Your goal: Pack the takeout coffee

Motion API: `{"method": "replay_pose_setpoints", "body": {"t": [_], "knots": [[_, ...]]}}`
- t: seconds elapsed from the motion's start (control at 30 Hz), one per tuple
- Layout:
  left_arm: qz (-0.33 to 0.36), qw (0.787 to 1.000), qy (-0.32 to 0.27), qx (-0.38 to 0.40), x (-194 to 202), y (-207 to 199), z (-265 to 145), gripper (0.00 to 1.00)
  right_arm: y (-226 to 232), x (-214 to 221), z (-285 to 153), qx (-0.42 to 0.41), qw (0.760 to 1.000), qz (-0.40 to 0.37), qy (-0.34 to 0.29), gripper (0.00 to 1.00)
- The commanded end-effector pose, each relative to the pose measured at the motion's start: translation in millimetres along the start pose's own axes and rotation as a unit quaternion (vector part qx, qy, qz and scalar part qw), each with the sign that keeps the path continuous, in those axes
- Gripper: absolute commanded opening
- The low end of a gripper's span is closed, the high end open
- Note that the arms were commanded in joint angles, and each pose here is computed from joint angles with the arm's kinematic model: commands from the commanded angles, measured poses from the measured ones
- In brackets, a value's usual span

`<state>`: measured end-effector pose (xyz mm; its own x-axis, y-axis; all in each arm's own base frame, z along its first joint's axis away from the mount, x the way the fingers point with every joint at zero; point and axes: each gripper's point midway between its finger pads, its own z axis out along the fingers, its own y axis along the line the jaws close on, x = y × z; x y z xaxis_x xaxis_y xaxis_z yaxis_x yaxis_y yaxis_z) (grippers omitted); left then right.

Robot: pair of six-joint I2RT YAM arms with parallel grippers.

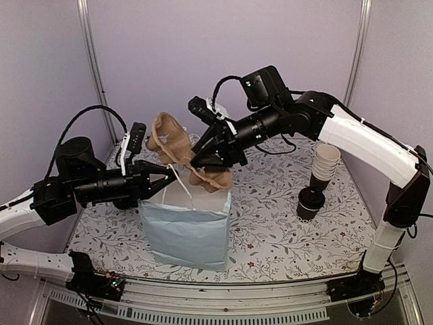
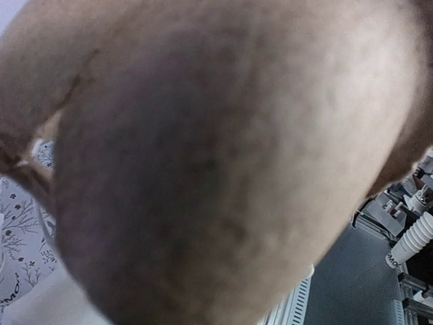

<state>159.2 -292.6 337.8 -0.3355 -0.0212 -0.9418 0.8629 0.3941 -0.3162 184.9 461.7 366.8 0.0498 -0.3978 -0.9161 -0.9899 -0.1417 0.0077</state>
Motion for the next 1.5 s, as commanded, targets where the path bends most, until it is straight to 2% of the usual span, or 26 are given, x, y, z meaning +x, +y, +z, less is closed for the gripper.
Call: {"method": "replay_pose_setpoints", "body": {"t": [0.0,0.33,0.6,0.7,0.9,1.1,1.2,1.27,1.47], "knots": [[0.019,0.999,-0.023,0.012,-6.9,-13.8,1.8,0.0,5.9,8.8,13.9,-0.012,1.0,0.021,0.009,0.28],[0.041,0.999,-0.011,0.016,9.0,-32.7,5.4,0.0,12.3,32.2,27.3,-0.026,0.998,0.043,0.039,0.28],[0.052,0.998,-0.032,0.024,3.0,-44.7,-10.6,0.01,35.8,60.2,28.0,-0.069,0.994,0.061,0.064,0.29],[0.052,0.998,-0.036,0.025,0.3,-46.2,-12.5,0.12,40.7,63.5,28.3,-0.072,0.993,0.053,0.071,0.29],[0.058,0.997,-0.042,0.038,-12.3,-57.2,-17.5,0.22,41.7,69.6,33.4,-0.057,0.994,0.045,0.087,0.29],[0.058,0.991,-0.122,0.01,-56.9,-53.6,-64.6,0.4,45.7,87.0,38.7,-0.023,0.991,0.04,0.123,0.28],[0.051,0.985,-0.163,-0.028,-68.9,-39.5,-91.1,0.49,45.1,100.2,40.3,-0.008,0.989,0.049,0.142,0.28],[0.034,0.979,-0.183,-0.084,-71.2,-17.8,-105.5,0.56,41.8,106.0,40.2,0.006,0.987,0.051,0.152,0.28],[-0.005,0.963,-0.174,-0.206,-46.1,31.5,-119.6,0.61,35.3,111.4,38.3,0.026,0.985,0.048,0.166,0.28]]}}
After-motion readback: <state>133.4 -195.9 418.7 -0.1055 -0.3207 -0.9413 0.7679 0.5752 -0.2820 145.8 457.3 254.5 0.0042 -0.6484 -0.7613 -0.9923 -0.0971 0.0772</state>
